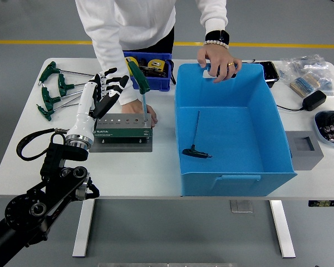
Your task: Lift tool from toolbox,place it in box,lift tool from toolbox,place it in box
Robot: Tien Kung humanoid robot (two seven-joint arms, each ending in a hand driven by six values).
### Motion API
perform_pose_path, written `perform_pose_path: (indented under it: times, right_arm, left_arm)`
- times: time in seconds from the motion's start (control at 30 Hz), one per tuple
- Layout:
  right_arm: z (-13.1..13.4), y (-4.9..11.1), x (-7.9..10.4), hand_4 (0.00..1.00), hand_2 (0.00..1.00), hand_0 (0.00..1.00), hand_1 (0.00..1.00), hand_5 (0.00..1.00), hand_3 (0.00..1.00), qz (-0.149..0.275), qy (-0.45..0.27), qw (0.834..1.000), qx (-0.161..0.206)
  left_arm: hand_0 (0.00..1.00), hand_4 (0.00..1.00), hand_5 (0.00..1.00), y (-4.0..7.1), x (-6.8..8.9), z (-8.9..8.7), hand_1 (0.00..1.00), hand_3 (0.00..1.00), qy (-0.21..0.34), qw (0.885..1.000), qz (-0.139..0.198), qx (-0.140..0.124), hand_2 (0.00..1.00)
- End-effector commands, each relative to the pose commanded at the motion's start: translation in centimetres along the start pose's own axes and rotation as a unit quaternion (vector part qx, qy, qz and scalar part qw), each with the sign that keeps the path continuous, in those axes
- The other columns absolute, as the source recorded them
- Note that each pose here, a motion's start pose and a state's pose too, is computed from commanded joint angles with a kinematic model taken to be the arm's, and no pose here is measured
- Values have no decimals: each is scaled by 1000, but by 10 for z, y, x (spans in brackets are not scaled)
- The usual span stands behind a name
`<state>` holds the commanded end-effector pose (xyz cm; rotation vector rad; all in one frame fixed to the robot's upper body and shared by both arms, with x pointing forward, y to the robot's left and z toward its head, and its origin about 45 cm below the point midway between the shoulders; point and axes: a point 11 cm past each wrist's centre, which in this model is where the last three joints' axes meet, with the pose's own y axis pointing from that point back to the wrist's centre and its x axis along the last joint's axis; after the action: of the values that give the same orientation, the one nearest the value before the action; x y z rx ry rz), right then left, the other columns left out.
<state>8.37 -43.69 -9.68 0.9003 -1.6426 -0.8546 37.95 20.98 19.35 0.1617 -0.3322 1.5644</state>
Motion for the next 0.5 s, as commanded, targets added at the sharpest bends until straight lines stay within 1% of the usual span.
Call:
perform_pose_path:
  times: [0.03, 0.07, 0.17, 0.2, 0.27, 0.37, 0.4, 0.5]
  right_arm:
    - [0, 0, 0, 802, 707, 647, 635, 744, 557, 0, 0, 1000, 0]
    - [0, 0, -1, 802, 707, 647, 635, 744, 557, -1, 0, 1000, 0]
    - [-1, 0, -2, 802, 707, 647, 635, 744, 557, -2, 2, 1000, 0]
    - [-1, 0, -2, 801, 708, 647, 635, 744, 557, -2, 2, 1000, 0]
    - [-1, 0, -2, 801, 708, 647, 635, 744, 557, -3, 1, 1000, 0]
    - [-3, 0, -3, 801, 708, 647, 635, 744, 557, -3, 2, 1000, 1]
    - [-3, 1, -3, 800, 708, 647, 635, 743, 556, -4, 2, 1000, 1]
    - [-4, 1, -4, 800, 708, 647, 635, 743, 556, -5, 2, 1000, 2]
  left_arm:
    - [789, 998, 698, 0, 0, -3, 819, 871, -12, 1000, -2, -9, 885]
    - [789, 998, 698, 0, -1, -7, 819, 871, -20, 1000, -4, -10, 885]
    - [789, 998, 698, 0, -2, -20, 819, 871, -36, 999, -13, -4, 885]
    - [844, 998, 647, 1, -2, -25, 878, 913, -41, 999, -15, -1, 932]
    - [844, 998, 647, 1, -1, -35, 878, 913, -45, 999, -16, 13, 932]
    - [844, 998, 647, 1, 0, -46, 878, 913, -49, 998, -14, 32, 932]
    - [855, 998, 640, 0, 0, -48, 894, 929, -49, 998, -13, 37, 942]
    - [855, 998, 640, -2, 0, -53, 894, 929, -51, 998, -11, 47, 942]
